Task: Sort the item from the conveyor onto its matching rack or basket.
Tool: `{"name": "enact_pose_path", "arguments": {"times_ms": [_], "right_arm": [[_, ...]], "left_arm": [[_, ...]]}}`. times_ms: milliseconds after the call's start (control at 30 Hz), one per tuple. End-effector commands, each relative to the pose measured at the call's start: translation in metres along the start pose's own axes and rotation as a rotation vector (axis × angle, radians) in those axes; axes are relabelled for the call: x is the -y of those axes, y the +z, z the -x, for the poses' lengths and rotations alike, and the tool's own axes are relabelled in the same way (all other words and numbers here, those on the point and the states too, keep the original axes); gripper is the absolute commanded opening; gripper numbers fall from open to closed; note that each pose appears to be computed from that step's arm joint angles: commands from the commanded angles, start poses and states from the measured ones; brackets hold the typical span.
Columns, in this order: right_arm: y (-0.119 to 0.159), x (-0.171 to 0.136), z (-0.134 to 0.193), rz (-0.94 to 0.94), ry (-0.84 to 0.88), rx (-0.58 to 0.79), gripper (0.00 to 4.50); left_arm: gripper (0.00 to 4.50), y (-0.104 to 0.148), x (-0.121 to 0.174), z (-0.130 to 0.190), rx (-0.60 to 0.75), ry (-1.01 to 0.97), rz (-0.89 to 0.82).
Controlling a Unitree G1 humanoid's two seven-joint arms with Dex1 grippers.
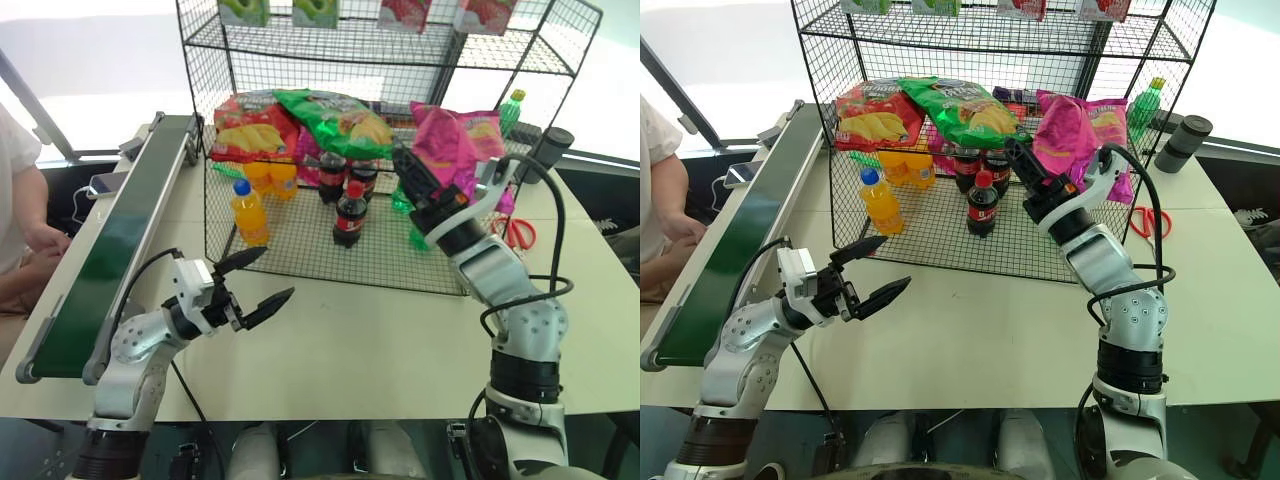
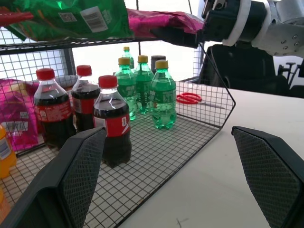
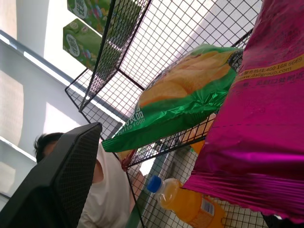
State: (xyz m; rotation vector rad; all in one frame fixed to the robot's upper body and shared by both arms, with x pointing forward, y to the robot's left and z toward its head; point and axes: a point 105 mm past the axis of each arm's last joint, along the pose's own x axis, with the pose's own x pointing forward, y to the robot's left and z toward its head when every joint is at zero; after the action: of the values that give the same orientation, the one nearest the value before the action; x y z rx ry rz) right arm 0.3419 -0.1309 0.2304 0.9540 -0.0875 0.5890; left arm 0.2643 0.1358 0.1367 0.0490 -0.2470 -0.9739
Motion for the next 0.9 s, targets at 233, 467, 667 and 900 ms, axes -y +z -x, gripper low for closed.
{"name": "enact_pose_path", "arguments": {"times_ms": [233, 467, 667, 900], "right_arm": [[0.019, 0.003, -0.001, -0.048, -0.003, 0.089, 0.34], [0.021, 0.002, -0.004, -0.037, 0.014, 0.084, 0.02], [0.023, -0.005, -0.022, 0.018, 0.062, 0.046, 0.02], [0.024, 0.004, -0.038, 0.065, 0.087, 0.007, 0.02]], "left_arm": [[4.5, 0.014, 0.003, -0.004, 0.041, -0.02, -0.053], [4.5, 0.013, 0.006, -0.005, 0.042, -0.018, -0.046], [4.5, 0.012, 0.009, -0.007, 0.041, -0.029, -0.041], [4.5, 0.012, 0.009, -0.008, 0.042, -0.031, -0.045]]}}
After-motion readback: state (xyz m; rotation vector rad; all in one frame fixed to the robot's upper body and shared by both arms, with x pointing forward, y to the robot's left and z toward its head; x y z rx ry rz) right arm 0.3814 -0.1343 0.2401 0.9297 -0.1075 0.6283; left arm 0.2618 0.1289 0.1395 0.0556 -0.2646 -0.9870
